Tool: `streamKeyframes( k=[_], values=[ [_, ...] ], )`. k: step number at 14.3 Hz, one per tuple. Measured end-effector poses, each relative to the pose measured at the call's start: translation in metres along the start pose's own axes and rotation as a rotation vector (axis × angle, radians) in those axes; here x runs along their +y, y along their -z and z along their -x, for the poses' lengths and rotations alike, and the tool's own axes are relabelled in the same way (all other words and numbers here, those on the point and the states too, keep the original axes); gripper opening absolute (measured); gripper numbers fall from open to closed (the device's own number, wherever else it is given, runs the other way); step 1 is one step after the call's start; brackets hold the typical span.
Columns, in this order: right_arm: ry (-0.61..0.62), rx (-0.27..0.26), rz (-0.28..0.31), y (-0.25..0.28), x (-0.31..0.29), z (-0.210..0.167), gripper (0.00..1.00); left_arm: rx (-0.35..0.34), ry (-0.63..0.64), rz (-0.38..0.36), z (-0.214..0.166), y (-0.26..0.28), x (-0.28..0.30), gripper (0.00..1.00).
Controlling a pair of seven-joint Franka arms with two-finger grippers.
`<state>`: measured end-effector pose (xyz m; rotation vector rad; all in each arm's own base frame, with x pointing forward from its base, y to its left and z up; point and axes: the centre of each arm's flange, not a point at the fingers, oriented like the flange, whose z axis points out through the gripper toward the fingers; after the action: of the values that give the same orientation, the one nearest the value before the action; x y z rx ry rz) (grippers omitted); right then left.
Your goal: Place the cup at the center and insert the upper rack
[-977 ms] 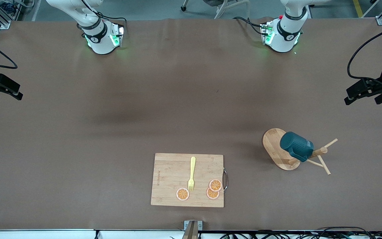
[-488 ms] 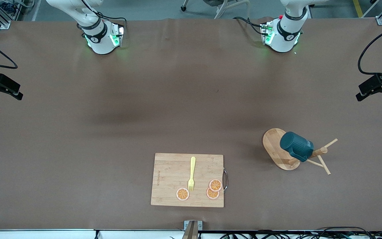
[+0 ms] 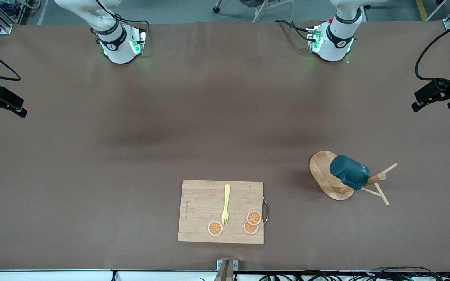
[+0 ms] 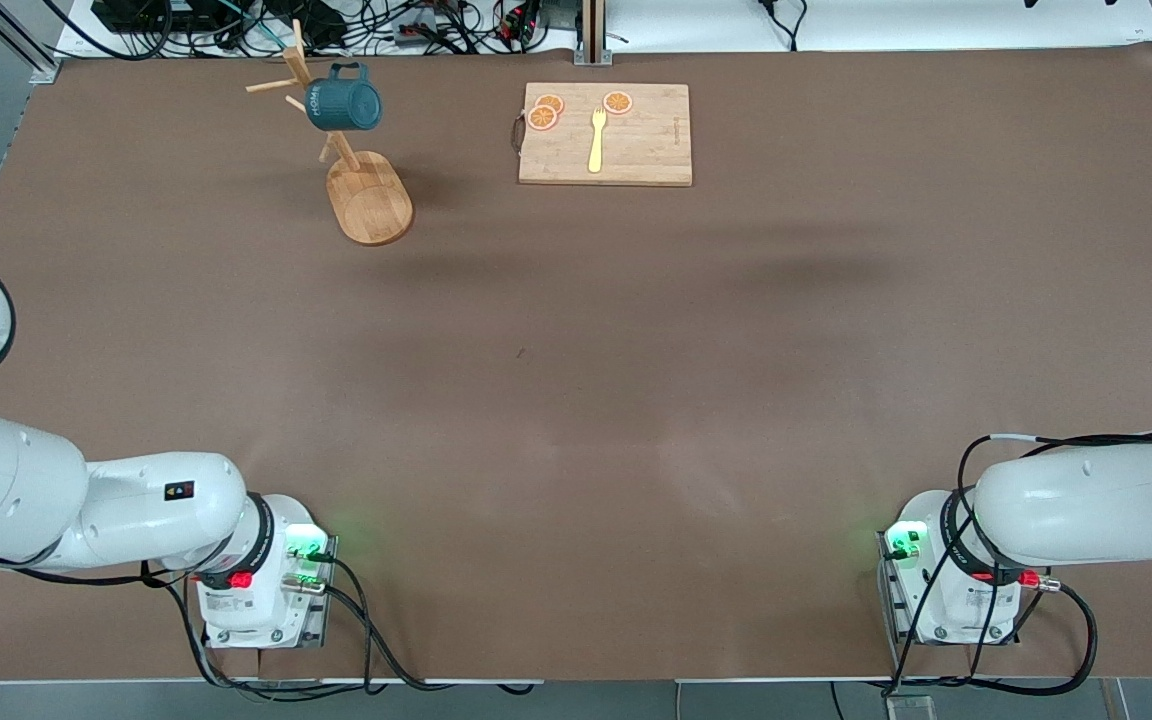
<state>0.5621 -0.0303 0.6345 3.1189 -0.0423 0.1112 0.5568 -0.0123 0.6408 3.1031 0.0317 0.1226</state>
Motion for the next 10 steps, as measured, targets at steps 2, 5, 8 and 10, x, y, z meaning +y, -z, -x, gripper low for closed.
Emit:
streamKeyframes(
  k=[2,5,8,10],
  values=[
    [0.000,0.000,0.000,0.0000,0.0000,0.0000,1.00,0.001,0.008,0.001,-0.0001,0.0003,-0.0047,1.00],
    [0.000,0.000,0.000,0.0000,0.0001,0.0000,1.00,0.007,0.016,0.000,-0.0009,0.0010,-0.0092,1.00],
    [-0.001,-0.001,0.000,-0.0001,0.0001,0.0001,1.00,0.015,0.020,0.000,-0.0017,0.0019,-0.0115,1.00],
    [-0.002,-0.001,0.000,-0.0001,0.0006,0.0001,1.00,0.015,0.020,0.000,-0.0018,0.0020,-0.0117,1.00]
  ],
)
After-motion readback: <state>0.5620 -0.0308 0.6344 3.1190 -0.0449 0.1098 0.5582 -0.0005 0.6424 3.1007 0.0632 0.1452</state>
